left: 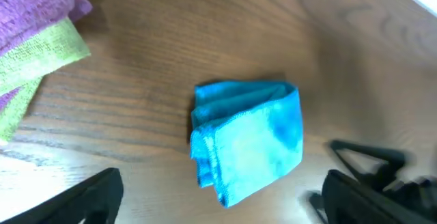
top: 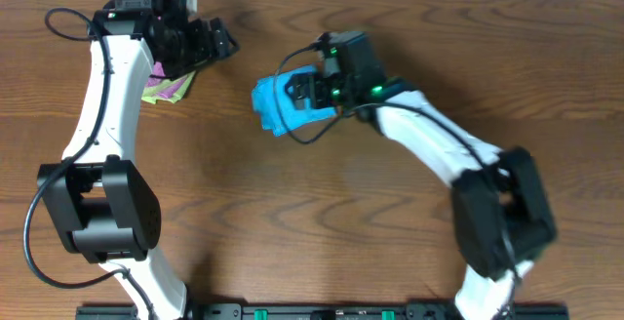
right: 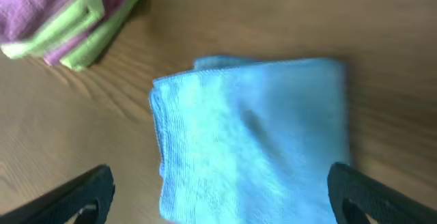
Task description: Fold the cloth
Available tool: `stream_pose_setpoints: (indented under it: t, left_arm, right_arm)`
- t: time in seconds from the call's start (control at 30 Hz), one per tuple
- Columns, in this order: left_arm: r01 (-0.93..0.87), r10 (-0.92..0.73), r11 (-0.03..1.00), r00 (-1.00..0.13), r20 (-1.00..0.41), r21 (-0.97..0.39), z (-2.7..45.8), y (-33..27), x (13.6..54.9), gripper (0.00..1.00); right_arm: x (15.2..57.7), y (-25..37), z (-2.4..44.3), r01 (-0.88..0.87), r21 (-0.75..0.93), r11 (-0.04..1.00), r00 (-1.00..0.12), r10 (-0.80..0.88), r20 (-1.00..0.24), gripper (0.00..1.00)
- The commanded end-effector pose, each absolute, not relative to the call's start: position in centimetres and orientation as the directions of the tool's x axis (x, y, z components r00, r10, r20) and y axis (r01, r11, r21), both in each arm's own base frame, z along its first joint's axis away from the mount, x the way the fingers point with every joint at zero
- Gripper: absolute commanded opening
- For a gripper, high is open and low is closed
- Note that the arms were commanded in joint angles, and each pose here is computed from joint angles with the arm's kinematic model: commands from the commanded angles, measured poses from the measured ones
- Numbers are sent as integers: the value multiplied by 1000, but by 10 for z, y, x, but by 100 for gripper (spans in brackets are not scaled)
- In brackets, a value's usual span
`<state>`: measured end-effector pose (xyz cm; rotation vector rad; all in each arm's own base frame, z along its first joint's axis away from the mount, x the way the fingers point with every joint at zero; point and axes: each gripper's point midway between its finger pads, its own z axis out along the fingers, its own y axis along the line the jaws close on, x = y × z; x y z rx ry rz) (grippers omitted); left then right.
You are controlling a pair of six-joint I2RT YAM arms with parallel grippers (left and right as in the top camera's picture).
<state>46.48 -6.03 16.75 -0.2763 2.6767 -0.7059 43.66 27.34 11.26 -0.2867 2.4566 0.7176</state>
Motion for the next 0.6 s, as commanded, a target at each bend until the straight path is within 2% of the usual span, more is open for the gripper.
stream_pose_setpoints:
  t: [0.0,0.2,0.4,0.57]
  left_arm:
    - [-76,-269,848,-915,-302,-524,183,-62,461,95]
    - [-125,-306,820,-921,-243,-559,182,-67,454,95]
    - [-157,-317,815,-927,-202,-558,179,-67,447,95]
    - [-193,-341,796,-926,-161,-574,175,-70,443,95]
  right_arm:
    - [435,247,159,-401,371,838,-766,-85,-637,99]
    - [388,173,168,-378,282,882,-828,-185,-529,99]
    - [346,103,172,-258,272,927,-839,-75,-540,99]
    - [290,57,165,-159,291,943,-798,51,-600,99]
